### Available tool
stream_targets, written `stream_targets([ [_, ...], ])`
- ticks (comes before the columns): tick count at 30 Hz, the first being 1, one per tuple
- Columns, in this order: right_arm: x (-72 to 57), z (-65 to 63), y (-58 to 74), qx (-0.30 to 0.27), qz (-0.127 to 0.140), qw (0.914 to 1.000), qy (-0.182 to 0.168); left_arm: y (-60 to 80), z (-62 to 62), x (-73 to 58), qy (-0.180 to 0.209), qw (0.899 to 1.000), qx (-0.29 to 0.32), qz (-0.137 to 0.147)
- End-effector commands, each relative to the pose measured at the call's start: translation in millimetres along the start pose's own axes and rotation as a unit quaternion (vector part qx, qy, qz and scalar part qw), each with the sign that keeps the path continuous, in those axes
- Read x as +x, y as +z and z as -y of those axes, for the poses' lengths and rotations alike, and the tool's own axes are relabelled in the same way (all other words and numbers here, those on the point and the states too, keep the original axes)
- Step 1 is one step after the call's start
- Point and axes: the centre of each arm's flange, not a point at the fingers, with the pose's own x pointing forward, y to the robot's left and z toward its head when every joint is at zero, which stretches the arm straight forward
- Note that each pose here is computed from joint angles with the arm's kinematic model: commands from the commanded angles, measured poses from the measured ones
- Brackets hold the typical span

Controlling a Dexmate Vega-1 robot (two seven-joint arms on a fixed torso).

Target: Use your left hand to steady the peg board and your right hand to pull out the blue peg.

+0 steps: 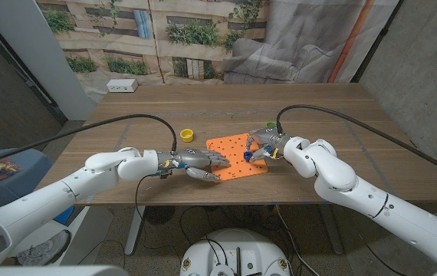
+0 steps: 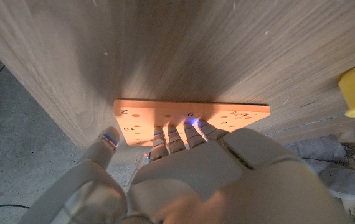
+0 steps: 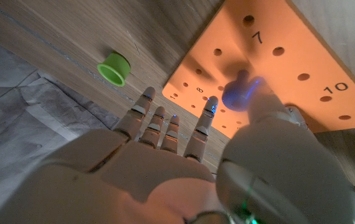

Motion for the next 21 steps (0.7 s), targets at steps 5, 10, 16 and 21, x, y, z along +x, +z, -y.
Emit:
stream_targets([
  [5, 2.9, -5.1, 2.9, 0.01, 0.013, 0.9998, -0.013, -1.6, -0.9, 2.0, -0.006, 1.0, -0.004, 0.002],
  [10, 3.0, -5.5, 3.8, 0.01, 0.015, 0.9997, -0.019, -2.2, -1.7, 2.8, -0.006, 1.0, -0.002, 0.002],
  [16, 2.9, -5.4, 3.2, 0.008, 0.016, 0.9995, -0.027, -2.1, -2.2, 4.1, -0.007, 1.0, -0.002, 0.003],
  [21, 3.0, -5.3, 2.3, 0.008, 0.017, 0.9994, -0.027, -1.9, -2.3, 5.0, -0.006, 1.0, -0.003, 0.002],
])
